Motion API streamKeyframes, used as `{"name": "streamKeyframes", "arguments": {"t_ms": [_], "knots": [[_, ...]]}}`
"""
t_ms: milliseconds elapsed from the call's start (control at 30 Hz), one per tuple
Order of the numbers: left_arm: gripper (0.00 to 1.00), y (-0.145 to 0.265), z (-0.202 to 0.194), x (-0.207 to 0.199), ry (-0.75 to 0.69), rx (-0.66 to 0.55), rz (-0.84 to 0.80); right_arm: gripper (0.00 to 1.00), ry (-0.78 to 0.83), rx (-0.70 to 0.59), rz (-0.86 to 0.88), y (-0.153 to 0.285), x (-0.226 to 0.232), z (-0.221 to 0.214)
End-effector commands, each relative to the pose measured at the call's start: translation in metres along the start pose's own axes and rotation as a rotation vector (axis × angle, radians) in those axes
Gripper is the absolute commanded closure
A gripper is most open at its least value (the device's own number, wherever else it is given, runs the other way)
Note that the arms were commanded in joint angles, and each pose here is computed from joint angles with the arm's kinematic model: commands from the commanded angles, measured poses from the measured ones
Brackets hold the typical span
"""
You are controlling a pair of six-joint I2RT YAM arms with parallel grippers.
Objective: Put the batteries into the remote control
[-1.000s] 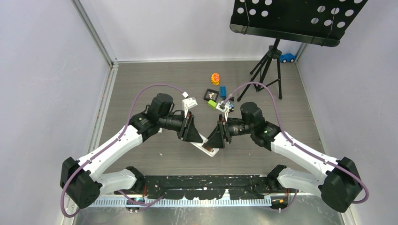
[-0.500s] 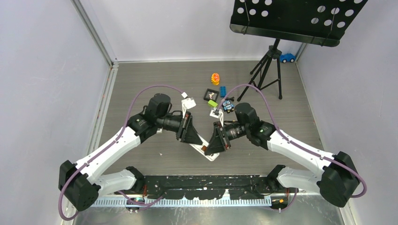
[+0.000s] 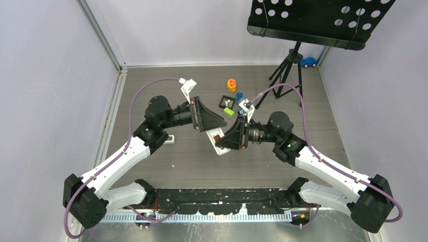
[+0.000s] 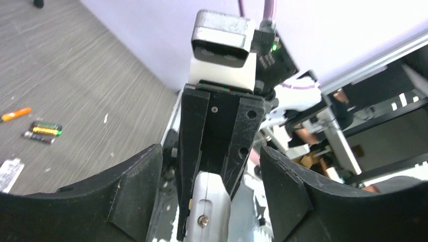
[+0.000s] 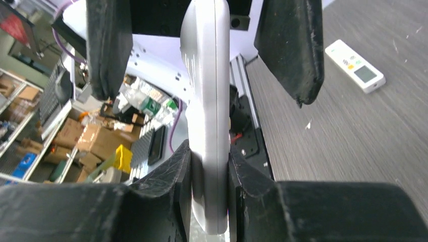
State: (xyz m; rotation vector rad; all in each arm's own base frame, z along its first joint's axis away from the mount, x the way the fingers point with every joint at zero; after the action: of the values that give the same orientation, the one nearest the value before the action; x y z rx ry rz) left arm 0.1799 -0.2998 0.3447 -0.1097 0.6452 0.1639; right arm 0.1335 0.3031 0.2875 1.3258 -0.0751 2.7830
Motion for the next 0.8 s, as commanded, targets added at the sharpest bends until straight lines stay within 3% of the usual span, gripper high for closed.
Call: {"name": "streamKeyframes", "arguments": {"t_ms": [0, 167, 400, 767], "knots": [[0.27, -0.002, 0.041, -0.026, 0.033, -0.171, -0.131, 0.89, 0.025, -0.189, 0.08, 0.0, 0.03, 0.041], [0.29, 0.003, 0.042, -0.015, 0.038, -0.19, -0.091, 0.89, -0.006, -0.293, 0.084, 0.002, 0.029, 0.058], [0.54, 0.008, 0.044, -0.013, 0.018, -0.198, -0.077, 0.87, -0.072, -0.294, 0.146, -0.002, 0.03, 0.062], [0.54, 0.018, 0.05, 0.01, -0.001, -0.252, 0.049, 0.85, -0.124, -0.264, 0.151, -0.005, 0.026, 0.061]]}}
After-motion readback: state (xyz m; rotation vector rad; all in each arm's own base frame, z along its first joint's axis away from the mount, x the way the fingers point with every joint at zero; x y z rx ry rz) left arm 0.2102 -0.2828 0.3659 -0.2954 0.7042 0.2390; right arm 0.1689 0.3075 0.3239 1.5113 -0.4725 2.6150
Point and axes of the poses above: each gripper's point midway between its finger pads, its own y axis back along the fingers, its own x axis along the line the jaws close on, z = x × y, the point moved 1 cm from there along y, back along the fingers, and after that the axes turned 11 degrees about -y, right-handed, at the moved point
